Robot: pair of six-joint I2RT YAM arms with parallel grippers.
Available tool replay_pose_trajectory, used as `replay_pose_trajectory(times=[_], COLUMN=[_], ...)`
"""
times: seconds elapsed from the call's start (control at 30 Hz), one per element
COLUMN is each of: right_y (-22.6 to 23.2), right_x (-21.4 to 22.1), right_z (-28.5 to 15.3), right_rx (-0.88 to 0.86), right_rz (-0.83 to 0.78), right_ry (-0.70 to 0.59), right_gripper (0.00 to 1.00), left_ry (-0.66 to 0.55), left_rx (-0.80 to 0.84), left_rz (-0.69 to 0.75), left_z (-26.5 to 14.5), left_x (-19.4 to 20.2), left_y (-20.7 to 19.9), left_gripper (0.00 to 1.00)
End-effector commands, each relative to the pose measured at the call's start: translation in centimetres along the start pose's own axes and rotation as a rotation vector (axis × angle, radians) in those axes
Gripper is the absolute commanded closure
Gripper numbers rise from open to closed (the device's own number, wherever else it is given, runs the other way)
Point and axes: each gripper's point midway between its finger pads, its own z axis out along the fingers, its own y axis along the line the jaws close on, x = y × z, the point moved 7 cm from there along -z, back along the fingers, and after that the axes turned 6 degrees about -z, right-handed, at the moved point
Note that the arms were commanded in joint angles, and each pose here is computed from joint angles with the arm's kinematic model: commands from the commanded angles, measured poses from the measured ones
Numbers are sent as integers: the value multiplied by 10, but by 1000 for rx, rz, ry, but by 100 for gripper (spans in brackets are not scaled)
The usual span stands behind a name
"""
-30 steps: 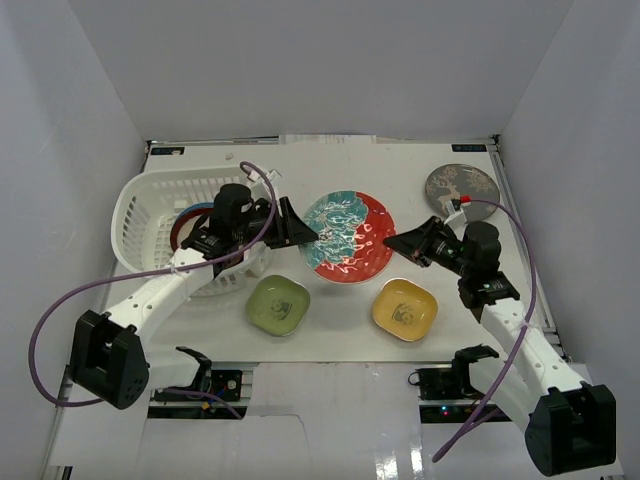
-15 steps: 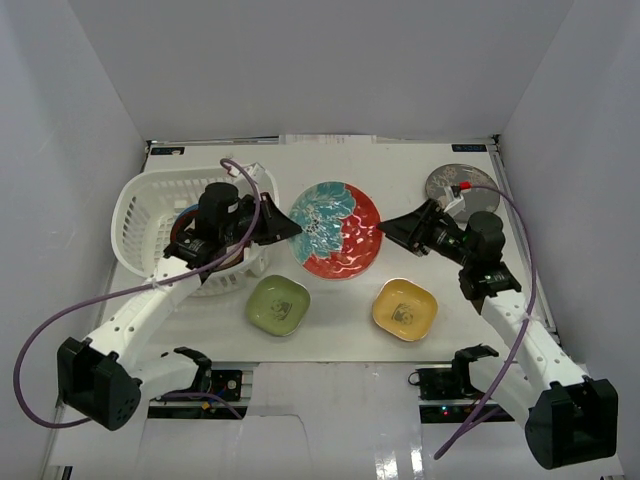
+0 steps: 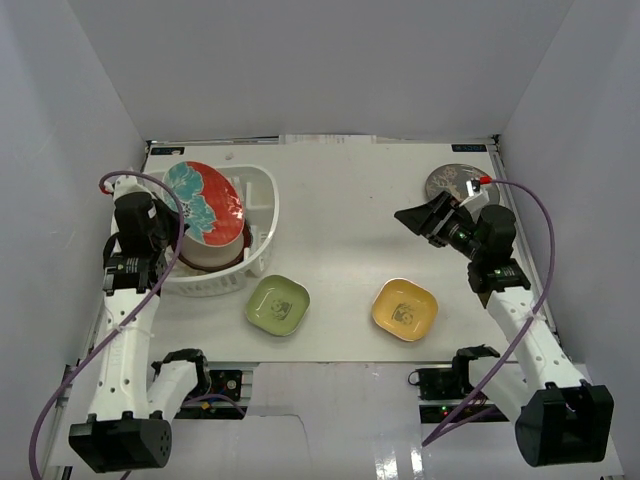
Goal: Place the plates into the plastic bin on the countertop
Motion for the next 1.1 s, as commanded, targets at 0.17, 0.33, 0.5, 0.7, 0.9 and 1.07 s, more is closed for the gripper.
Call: replay_pose_trajectory(times=[0.17, 0.33, 0.5, 0.7, 0.9, 1.07], right_y=[-86, -130, -177, -221, -255, -275], right_x=[-22, -33, -37, -39, -40, -45], right_z=[-8, -19, -26, -18, -9, 6], right_rx=[274, 477, 637, 706, 714, 691], right_rz=[121, 170, 264, 369, 473, 543], right_ry=[-116, -254, -353, -371, -391, -407], right_gripper=[22, 22, 21, 21, 20, 21], left_ry=[-193, -172, -118, -100, -107, -136], left_rx=[-60, -82, -99, -142, -159, -167], left_rz=[41, 49, 41, 41, 14, -9], left_z=[-4, 8, 24, 28, 18, 8], left_x=[-18, -4, 11, 20, 20, 14], left_y=[7, 17, 23, 32, 34, 33], left_gripper=[100, 100, 95, 28, 2, 2])
